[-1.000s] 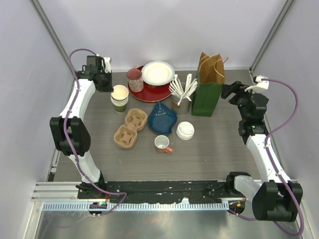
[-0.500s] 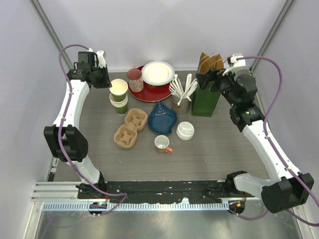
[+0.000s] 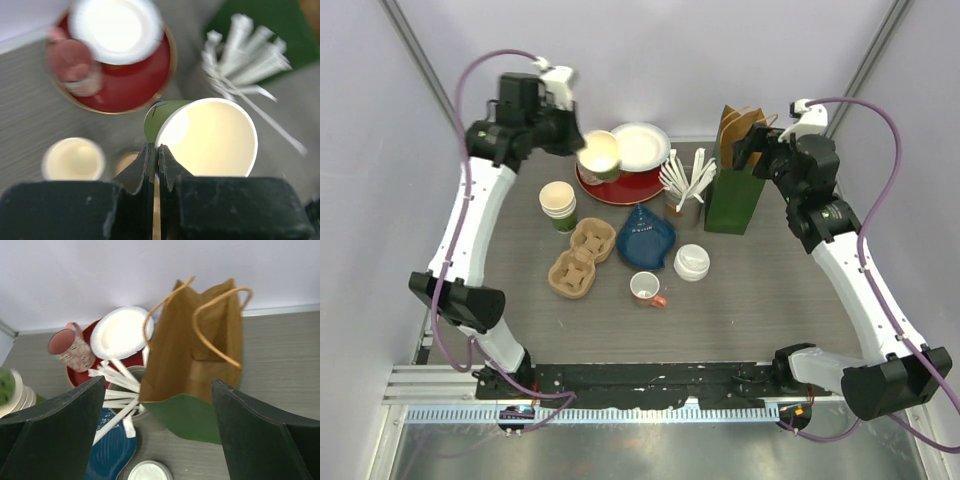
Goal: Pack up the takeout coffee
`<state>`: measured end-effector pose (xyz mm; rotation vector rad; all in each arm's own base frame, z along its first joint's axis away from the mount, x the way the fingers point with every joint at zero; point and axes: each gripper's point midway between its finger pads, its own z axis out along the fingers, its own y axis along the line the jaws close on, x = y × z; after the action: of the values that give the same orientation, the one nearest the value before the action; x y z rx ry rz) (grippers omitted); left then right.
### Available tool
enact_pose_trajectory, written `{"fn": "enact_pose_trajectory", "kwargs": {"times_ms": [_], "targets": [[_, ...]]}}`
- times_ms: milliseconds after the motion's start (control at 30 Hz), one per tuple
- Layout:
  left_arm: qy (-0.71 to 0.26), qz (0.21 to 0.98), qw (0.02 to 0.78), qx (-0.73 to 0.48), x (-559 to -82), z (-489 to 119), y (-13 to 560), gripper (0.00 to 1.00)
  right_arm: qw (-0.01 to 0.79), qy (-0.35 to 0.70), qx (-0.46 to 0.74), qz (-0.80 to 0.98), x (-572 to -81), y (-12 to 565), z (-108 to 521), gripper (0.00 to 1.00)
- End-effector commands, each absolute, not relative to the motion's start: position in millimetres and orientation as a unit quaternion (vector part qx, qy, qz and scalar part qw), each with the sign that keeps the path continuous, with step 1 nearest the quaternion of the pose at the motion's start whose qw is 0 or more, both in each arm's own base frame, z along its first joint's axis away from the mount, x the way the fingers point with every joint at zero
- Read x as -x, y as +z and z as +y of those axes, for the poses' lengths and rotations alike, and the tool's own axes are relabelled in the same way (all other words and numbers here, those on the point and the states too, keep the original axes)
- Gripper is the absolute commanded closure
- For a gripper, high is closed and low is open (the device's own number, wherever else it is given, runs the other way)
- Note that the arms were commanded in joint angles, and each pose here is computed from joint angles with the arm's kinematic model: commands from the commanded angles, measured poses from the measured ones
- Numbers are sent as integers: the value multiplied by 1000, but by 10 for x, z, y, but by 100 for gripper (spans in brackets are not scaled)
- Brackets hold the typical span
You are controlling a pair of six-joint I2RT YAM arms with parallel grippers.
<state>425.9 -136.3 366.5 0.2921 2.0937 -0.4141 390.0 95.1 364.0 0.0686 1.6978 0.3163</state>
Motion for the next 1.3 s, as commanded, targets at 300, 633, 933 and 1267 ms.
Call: {"fn": "enact_pose_trajectory", "kwargs": {"times_ms": [300, 633, 933, 1267], "targets": [[-292, 778, 282, -480, -2617, -3830, 2748, 94, 644, 41, -207, 735, -3603, 3900, -321, 10], [-292, 788, 228, -492, -2187, -4271, 1996, 94, 635, 109, -141, 752, -3400, 3849, 24, 10], [-284, 792, 215, -495, -2164, -4322, 1589, 94, 642, 120, -120, 747, -3223, 3855, 97, 10], [-256, 782, 211, -528, -2189, -4212, 1152, 90, 617, 131, -65, 774, -3142, 3594, 238, 8]]}}
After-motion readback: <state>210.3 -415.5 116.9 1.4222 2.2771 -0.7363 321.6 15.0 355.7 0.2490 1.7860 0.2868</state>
